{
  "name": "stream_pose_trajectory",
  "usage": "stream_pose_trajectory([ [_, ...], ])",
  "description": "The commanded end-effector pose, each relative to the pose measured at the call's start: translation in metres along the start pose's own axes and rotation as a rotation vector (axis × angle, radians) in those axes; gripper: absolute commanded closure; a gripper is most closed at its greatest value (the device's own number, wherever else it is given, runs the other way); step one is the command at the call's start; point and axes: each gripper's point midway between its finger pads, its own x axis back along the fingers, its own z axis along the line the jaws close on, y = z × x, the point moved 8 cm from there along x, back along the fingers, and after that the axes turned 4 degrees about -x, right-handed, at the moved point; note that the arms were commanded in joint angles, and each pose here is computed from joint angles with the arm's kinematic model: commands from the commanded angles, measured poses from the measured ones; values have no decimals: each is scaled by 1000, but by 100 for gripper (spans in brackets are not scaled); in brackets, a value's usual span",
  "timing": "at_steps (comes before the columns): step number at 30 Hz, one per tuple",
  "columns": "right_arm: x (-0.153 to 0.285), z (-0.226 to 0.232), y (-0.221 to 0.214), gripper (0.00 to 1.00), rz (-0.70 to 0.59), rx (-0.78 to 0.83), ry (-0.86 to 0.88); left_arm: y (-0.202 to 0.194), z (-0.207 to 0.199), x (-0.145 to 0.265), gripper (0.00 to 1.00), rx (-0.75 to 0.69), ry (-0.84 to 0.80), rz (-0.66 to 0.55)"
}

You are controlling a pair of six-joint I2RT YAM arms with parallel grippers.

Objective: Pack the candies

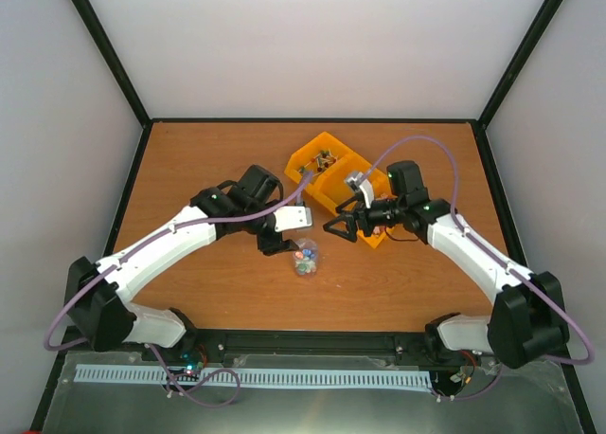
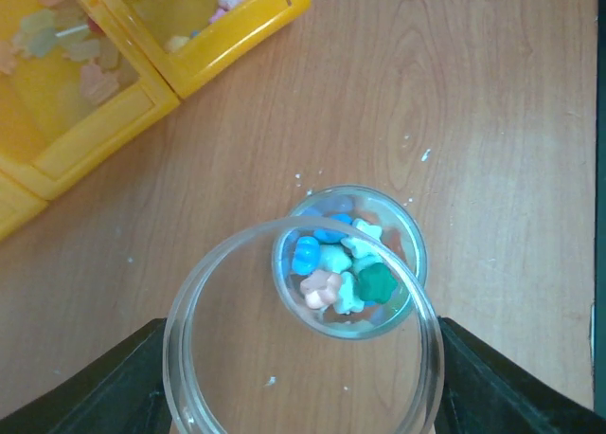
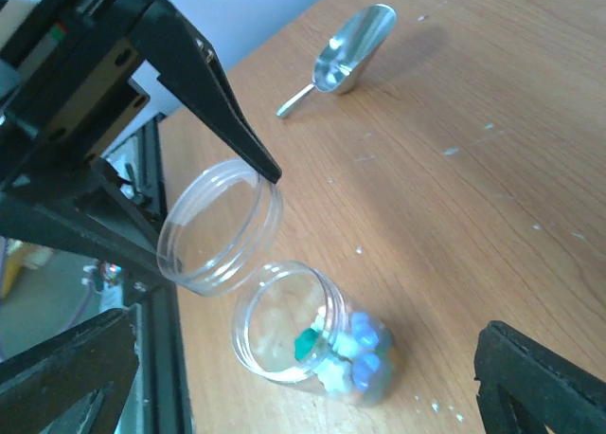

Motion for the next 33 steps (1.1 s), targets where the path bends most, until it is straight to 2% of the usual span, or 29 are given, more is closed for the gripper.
stream_pose_trajectory([
  [1,7,-1,-7,3,-41,152,-107,0,-3,-4,40,80,-64,-9],
  [9,16,-5,-11,3,-70,231,-244,-3,-9,-20,40,83,-112,22],
  [21,28,-22,-26,0,-66,256,-382,-6,-11,-38,40,105,-135,46],
  [33,31,-25,-28,0,-81,243,-388,-4,-11,-47,36,112,-154,41],
])
